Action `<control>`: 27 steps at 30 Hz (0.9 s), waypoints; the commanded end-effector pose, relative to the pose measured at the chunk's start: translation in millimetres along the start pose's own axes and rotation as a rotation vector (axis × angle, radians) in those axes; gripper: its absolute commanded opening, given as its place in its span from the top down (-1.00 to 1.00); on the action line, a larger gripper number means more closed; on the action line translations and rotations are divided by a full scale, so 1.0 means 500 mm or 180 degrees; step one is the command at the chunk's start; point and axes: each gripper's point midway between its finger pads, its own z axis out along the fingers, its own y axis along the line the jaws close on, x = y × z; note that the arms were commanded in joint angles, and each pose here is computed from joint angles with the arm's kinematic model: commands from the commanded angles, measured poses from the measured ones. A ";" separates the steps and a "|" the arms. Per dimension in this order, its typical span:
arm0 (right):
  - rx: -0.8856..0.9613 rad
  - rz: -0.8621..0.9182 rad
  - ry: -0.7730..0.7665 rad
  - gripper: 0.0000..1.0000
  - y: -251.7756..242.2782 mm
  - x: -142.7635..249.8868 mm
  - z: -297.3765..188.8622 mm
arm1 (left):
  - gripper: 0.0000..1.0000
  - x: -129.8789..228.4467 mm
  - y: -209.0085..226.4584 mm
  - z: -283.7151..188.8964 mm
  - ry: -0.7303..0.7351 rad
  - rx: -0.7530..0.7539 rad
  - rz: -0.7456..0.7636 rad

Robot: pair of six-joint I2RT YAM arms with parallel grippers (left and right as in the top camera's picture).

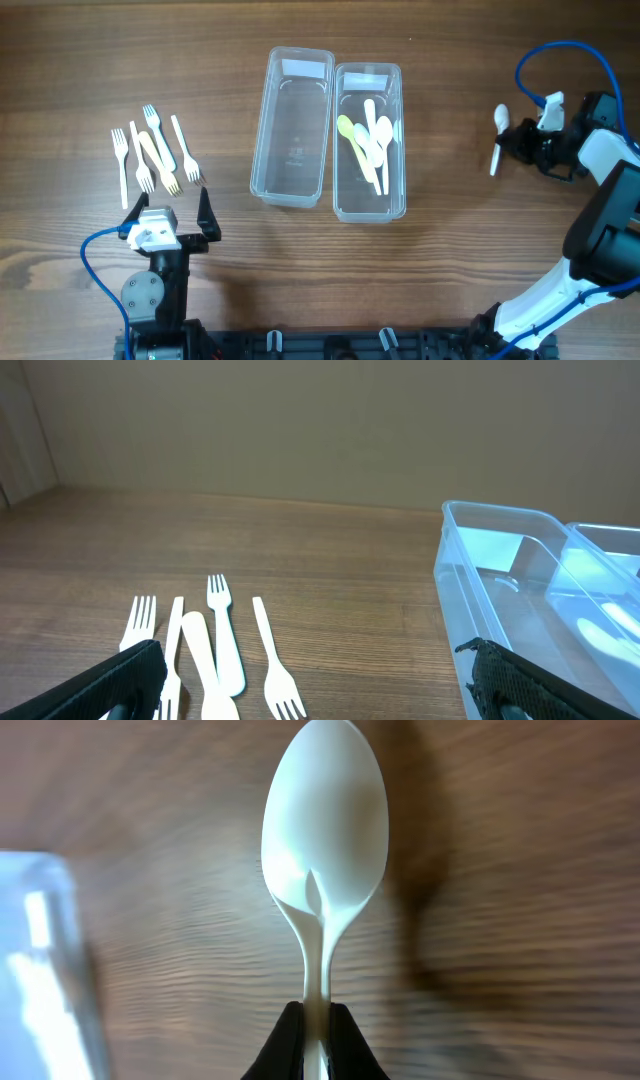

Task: Pack container
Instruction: 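Carry last white spoon with right gripper into right container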

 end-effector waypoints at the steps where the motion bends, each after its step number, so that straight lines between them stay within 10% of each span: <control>1: -0.0687 -0.0209 -0.0204 0.91 0.111 -0.028 -0.053 | -0.99 0.005 -0.008 0.001 0.0003 0.0067 0.0063; 19: -0.1427 -0.1379 -0.0168 0.91 0.484 0.050 -0.116 | -1.00 0.005 -0.008 0.001 0.0003 0.0067 0.0063; 27: -0.0681 -0.1755 -0.0018 0.91 0.539 0.125 -0.019 | -1.00 0.005 -0.008 0.001 0.0003 0.0067 0.0063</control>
